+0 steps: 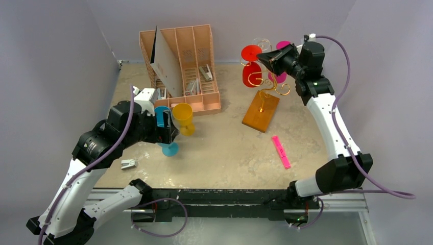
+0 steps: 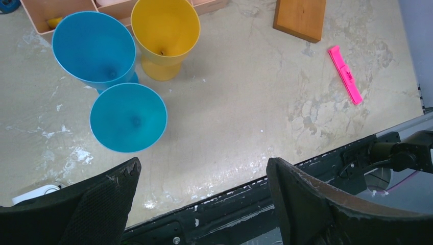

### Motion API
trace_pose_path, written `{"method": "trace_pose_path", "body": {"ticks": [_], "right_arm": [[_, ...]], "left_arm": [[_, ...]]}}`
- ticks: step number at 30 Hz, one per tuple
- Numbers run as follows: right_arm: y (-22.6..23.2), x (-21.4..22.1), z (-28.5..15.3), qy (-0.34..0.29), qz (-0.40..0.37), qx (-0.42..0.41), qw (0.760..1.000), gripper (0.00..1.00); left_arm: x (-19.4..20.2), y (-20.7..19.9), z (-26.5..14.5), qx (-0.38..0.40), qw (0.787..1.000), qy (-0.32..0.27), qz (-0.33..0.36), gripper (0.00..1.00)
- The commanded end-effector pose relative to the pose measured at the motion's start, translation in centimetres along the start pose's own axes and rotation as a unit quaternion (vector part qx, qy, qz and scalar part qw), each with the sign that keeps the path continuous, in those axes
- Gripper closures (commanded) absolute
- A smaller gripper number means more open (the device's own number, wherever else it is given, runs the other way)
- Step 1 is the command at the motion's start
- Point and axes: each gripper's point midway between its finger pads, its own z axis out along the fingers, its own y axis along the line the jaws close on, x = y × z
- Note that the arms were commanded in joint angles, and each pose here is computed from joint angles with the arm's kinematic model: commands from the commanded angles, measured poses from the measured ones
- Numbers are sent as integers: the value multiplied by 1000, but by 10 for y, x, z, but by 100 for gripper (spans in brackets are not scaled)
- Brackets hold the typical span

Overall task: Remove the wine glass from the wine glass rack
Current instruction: Pick up the wine glass from the wine rack.

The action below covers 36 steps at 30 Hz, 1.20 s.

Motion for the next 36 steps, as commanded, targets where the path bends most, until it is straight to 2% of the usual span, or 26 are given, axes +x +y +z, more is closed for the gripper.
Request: {"method": "trace_pose_path", "body": {"ticks": [1, 8, 32, 36], "right_arm": [[13, -3, -15, 8, 5, -23, 1000, 100], [13, 3, -23, 28, 19, -27, 999, 100], [20, 29, -38, 93, -15, -56, 994, 100], [27, 38, -36, 132, -28, -81, 988, 100]], "left_arm": [[-3, 3, -3, -6, 1000, -8, 0, 8], [-5, 2, -3, -3, 1000, -14, -2, 8], [-5, -1, 0, -1, 1000, -9, -11, 8], [-4, -4, 0, 7, 1000, -8, -14, 8]]}}
